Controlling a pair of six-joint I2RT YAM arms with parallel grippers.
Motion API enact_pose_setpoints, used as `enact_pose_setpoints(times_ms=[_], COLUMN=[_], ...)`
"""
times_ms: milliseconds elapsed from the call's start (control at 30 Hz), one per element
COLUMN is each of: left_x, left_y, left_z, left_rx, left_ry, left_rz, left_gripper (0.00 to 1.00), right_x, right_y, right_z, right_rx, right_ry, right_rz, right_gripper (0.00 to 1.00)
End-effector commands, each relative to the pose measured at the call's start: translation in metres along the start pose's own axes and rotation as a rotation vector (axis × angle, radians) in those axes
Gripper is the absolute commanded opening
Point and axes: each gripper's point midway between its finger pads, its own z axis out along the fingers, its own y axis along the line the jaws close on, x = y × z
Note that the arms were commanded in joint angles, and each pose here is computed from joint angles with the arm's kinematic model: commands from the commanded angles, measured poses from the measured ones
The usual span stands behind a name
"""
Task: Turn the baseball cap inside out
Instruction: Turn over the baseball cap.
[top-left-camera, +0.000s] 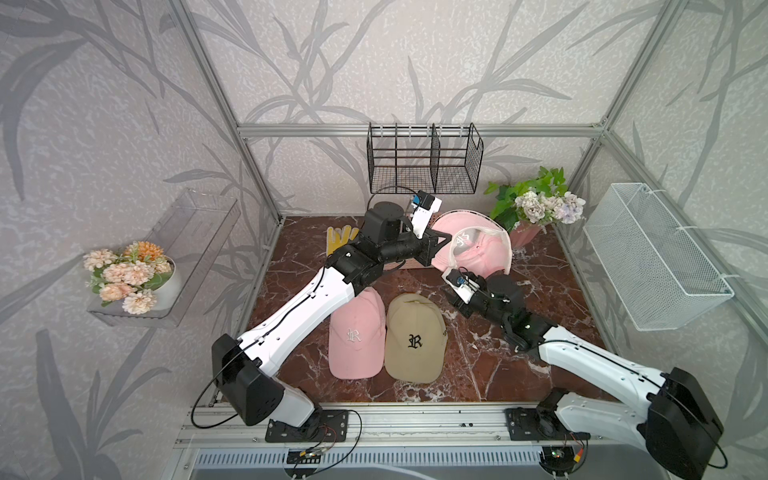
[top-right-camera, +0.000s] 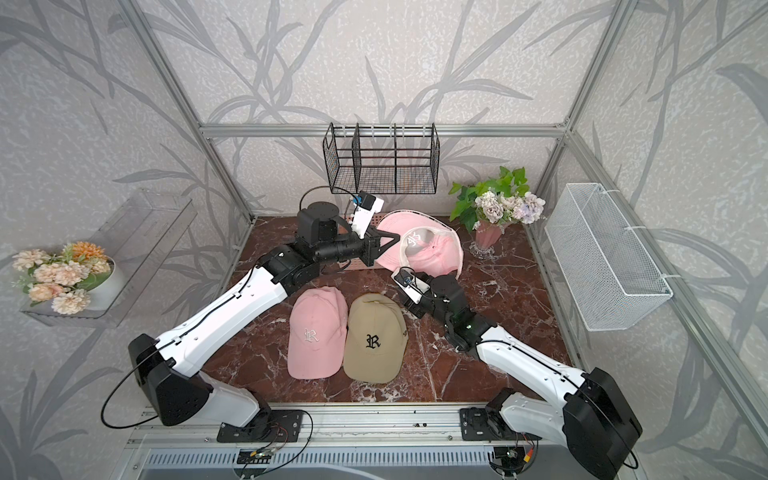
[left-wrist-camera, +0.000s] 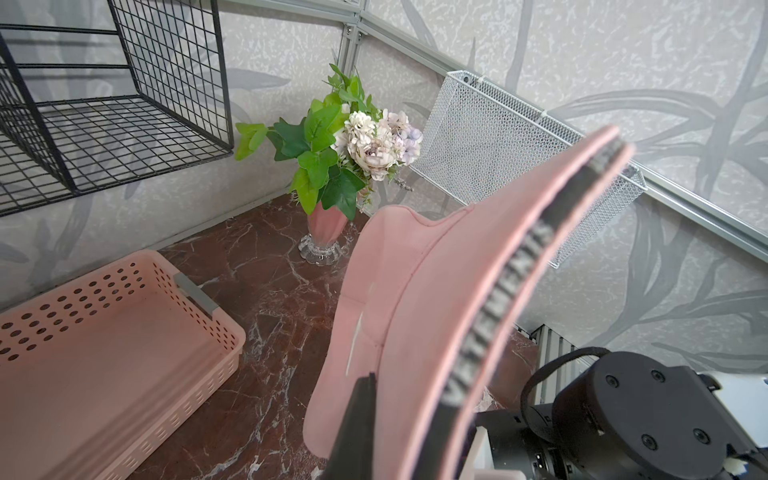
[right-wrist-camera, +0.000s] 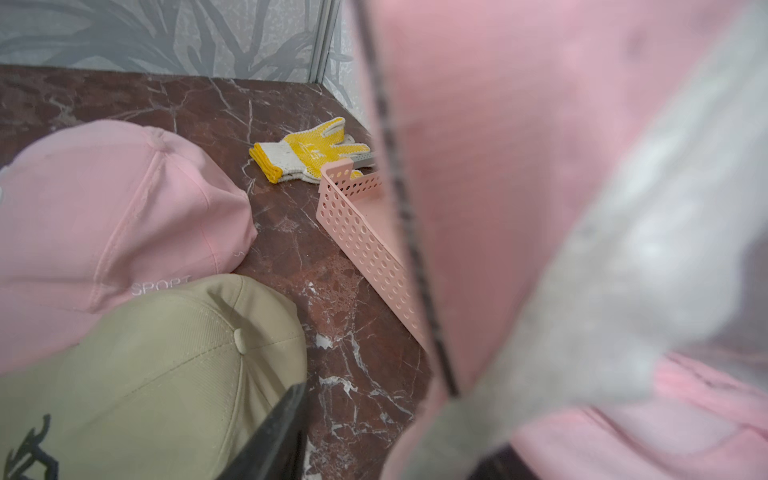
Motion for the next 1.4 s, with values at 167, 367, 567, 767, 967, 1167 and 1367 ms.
enact_pose_setpoints(times_ms=[167,367,567,767,967,1167,1367], left_x=[-0.019,-0.012,-0.004,-0.006,-0.005,-0.003,-0.006], left_y=[0.009,-0.001,-0.012,-0.031,-0.040,-0.024,0.003], left_z=[-0.015,-0.011,-0.010,-0.012,-0.012,-0.010,-0.013], left_rx=[-0.089,-0.015,0.054,0.161,0.215,0.128,-0.010], left_ry=[-0.060,-0.027,0.002,0.001,0.009,0.012,-0.012], left_rz=[0.037,0.025,0.022,0.004,-0.010,-0.010,-0.013], left_gripper=[0.00,0.00,0.00,0.00,0.00,0.00,0.00], right_x=[-0.053,-0.075,-0.088,-0.086,-0.078,-0.059,-0.032], right_y=[-0.034,-0.062,-0.088,-0.099,-0.115,-0.132,-0.155], right_z=[-0.040,-0.051,-0.046,-0.024,-0.007,-0.002,-0.025], right_rx=[0.134,0.285,0.430,0.501,0.611,0.717,0.894], right_ry=[-0.161,-0.268,-0.309,-0.279,-0.247,-0.187,-0.114], right_rz=[0.039,0.071,0.041,0.024,0.016,0.047,0.134], right_gripper=[0.64,0.46,0.00,0.00,0.00,0.00,0.00])
